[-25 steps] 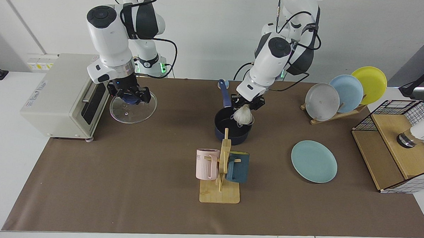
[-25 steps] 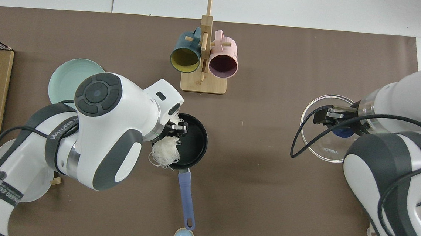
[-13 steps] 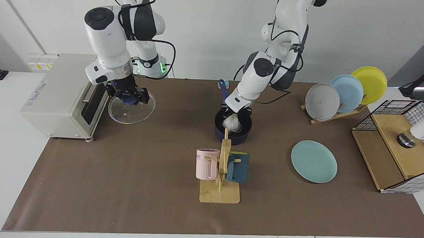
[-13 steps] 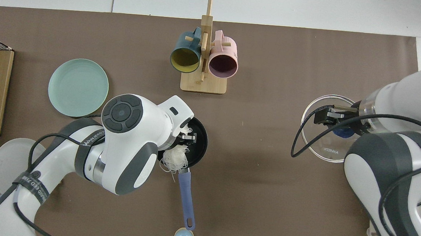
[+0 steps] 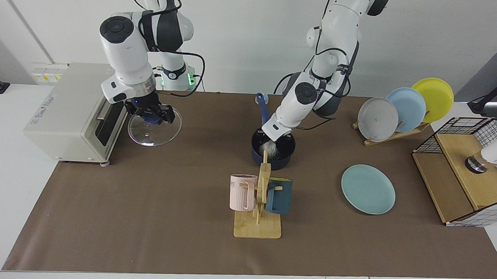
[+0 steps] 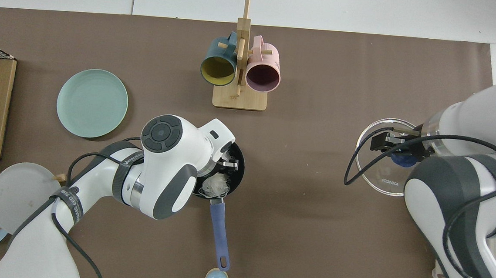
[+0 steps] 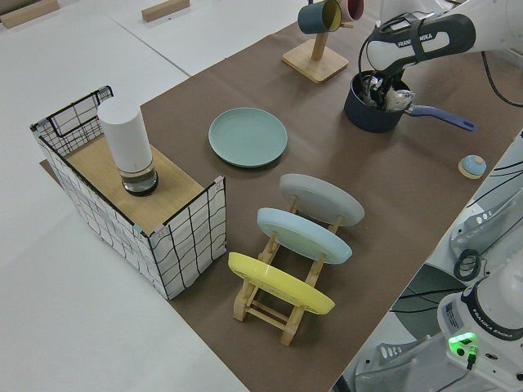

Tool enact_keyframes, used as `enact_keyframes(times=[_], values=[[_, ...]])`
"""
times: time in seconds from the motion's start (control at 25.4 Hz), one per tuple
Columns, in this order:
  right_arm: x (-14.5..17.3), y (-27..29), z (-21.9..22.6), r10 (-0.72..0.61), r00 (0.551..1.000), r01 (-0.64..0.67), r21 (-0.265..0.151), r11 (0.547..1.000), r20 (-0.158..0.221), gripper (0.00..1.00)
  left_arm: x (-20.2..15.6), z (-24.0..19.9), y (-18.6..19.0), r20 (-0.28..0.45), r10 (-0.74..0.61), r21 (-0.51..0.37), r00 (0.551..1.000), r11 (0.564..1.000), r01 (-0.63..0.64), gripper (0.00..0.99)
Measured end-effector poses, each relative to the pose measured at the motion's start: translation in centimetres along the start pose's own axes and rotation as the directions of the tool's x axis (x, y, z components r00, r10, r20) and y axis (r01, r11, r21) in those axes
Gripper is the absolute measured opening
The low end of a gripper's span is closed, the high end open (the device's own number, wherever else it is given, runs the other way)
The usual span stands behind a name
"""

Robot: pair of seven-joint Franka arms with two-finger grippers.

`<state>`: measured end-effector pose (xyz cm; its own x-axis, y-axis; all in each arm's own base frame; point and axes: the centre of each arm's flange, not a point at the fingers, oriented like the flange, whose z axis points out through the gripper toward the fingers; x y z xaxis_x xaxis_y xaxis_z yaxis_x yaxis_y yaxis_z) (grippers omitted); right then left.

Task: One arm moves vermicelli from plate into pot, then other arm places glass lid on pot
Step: 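Open the left gripper to drop the vermicelli into the saucepan, then withdraw the left gripper while the right gripper carries the lid toward the saucepan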

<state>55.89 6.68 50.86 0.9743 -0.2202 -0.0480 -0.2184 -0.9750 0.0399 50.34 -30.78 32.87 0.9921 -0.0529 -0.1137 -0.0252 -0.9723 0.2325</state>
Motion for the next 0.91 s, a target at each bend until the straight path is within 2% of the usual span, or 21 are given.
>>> enact_keyframes(times=[0.16,0.32,0.39,0.47,0.55,0.59,0.91], values=[[-0.3,-0.6,0.4,0.005,1.000,-0.005,-0.002,1.000,0.005,0.44,0.0,0.1,-0.1,0.002,-0.006,0.001,1.000,1.000,0.006,0.401],[-0.6,-1.8,0.8,0.015,1.000,-0.015,0.002,1.000,-0.007,0.44,0.0,0.1,-0.1,0.000,-0.026,0.000,1.000,1.000,0.026,0.529],[-0.9,-2.6,0.9,0.019,1.000,-0.019,0.004,1.000,-0.012,0.44,0.2,-0.2,0.0,-0.007,-0.031,-0.003,0.999,1.000,0.031,0.626],[-1.3,-3.6,0.9,0.024,1.000,-0.024,0.004,1.000,-0.012,0.44,0.5,-0.9,0.2,-0.021,-0.034,-0.010,0.999,0.999,0.034,0.802],[-1.7,-4.4,1.0,0.031,0.999,-0.031,0.003,1.000,-0.012,0.44,0.9,-1.8,0.2,-0.034,-0.038,-0.014,0.999,0.999,0.038,0.877],[-1.8,-4.7,1.0,0.034,0.999,-0.034,0.004,0.999,-0.013,0.44,1.1,-2.3,0.2,-0.039,-0.040,-0.015,0.998,0.999,0.040,0.978],[-3.7,-9.3,1.6,0.085,0.995,-0.083,0.030,0.996,-0.052,0.44,3.7,-9.9,-1.7,-0.051,-0.089,0.003,0.995,0.996,0.089,0.991]])
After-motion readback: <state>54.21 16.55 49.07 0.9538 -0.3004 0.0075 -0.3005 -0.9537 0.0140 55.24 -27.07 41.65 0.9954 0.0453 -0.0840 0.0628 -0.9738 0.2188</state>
